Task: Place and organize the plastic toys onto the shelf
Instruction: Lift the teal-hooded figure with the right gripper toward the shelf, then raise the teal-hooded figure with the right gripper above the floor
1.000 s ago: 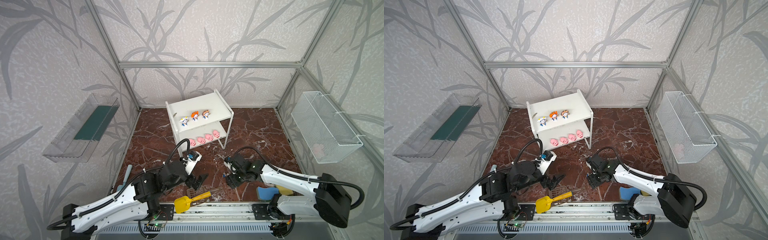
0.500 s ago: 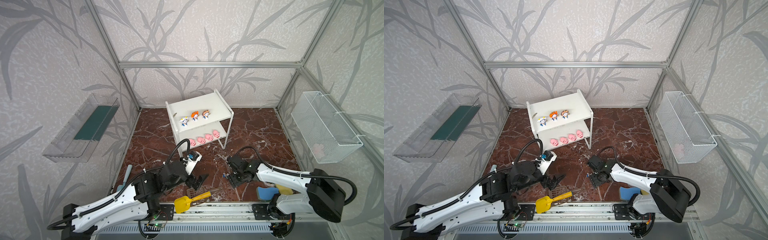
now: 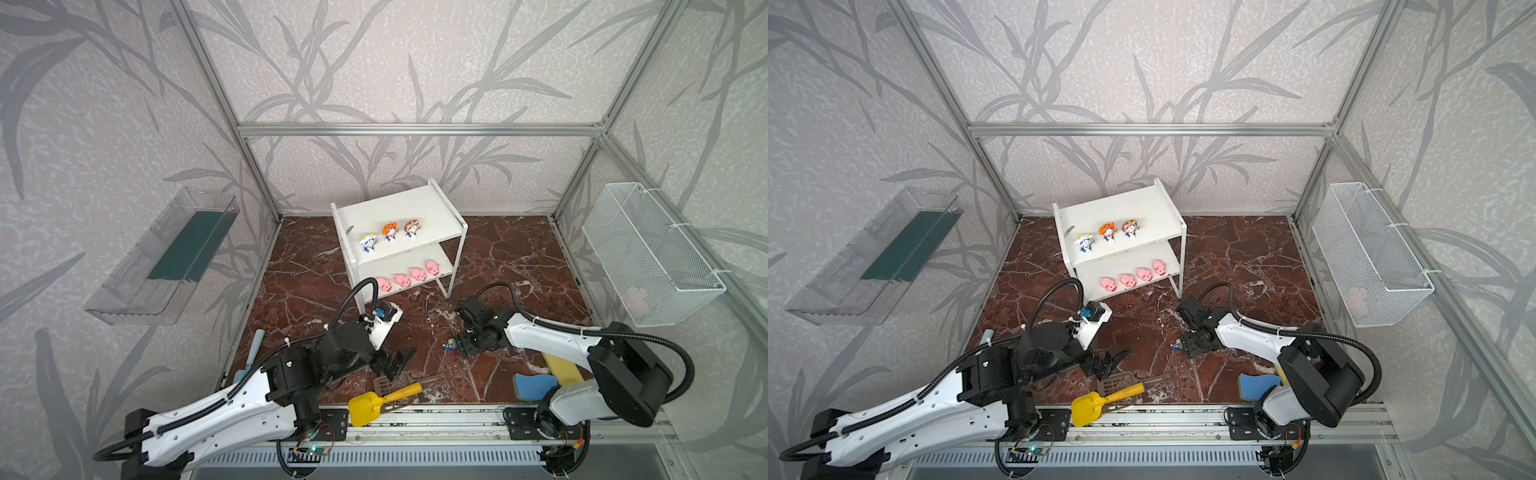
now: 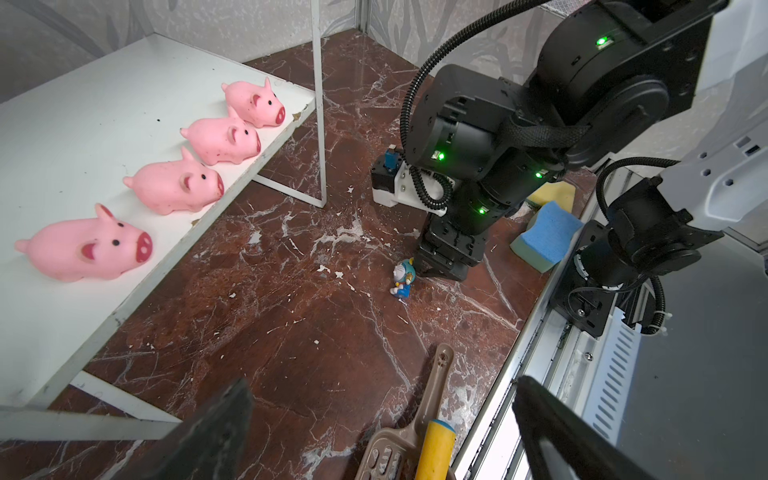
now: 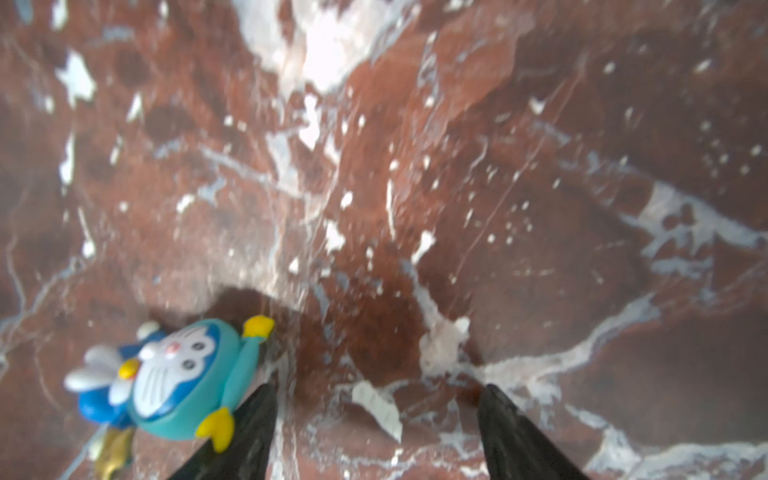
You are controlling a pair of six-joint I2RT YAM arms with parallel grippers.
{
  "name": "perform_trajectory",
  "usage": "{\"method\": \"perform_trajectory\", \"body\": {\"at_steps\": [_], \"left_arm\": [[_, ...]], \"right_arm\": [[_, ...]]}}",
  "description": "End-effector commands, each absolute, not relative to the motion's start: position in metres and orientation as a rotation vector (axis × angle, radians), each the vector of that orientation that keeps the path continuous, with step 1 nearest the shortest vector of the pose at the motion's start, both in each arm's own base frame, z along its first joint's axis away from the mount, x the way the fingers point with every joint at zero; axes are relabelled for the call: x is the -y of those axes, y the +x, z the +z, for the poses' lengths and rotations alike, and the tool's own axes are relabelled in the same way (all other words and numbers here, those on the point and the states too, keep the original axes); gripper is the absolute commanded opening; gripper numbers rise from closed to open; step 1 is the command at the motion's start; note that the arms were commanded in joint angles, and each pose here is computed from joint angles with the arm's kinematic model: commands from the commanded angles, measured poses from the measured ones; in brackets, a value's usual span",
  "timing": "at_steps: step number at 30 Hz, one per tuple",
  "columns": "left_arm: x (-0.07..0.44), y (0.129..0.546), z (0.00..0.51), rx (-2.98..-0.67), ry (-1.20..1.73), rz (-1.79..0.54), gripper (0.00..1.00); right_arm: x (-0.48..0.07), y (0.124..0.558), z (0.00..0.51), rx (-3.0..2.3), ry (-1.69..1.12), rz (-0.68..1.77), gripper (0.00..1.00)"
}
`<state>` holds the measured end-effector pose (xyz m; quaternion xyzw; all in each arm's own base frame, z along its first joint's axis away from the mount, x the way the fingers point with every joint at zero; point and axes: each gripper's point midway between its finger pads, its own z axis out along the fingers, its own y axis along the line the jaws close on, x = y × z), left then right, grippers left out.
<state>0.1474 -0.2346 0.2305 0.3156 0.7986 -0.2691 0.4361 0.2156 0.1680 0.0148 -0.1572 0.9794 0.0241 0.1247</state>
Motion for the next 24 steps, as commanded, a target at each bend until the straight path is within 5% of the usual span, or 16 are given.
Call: {"method": "perform_trajectory", "body": {"at_steps": [1,14,24], "left_arm": [[0.233,0.149,0.229,-1.978,0.789,-0.644,0.99],[0.231,0.149,0.231,-1.976,0.782,-0.645,0.99],[0.235,0.148,0.225,-1.993,0.800,-0.644,0.99]], "right_arm": [[-0.172,0.233,0.022,-2.815,-0.458,0.030,0.77],[-0.181,0.260,0.032,-2.773,-0.433,0.055,0.77],[-0.198,0.224,0.061,-2.777,-0.442,0.448,0.73]]}}
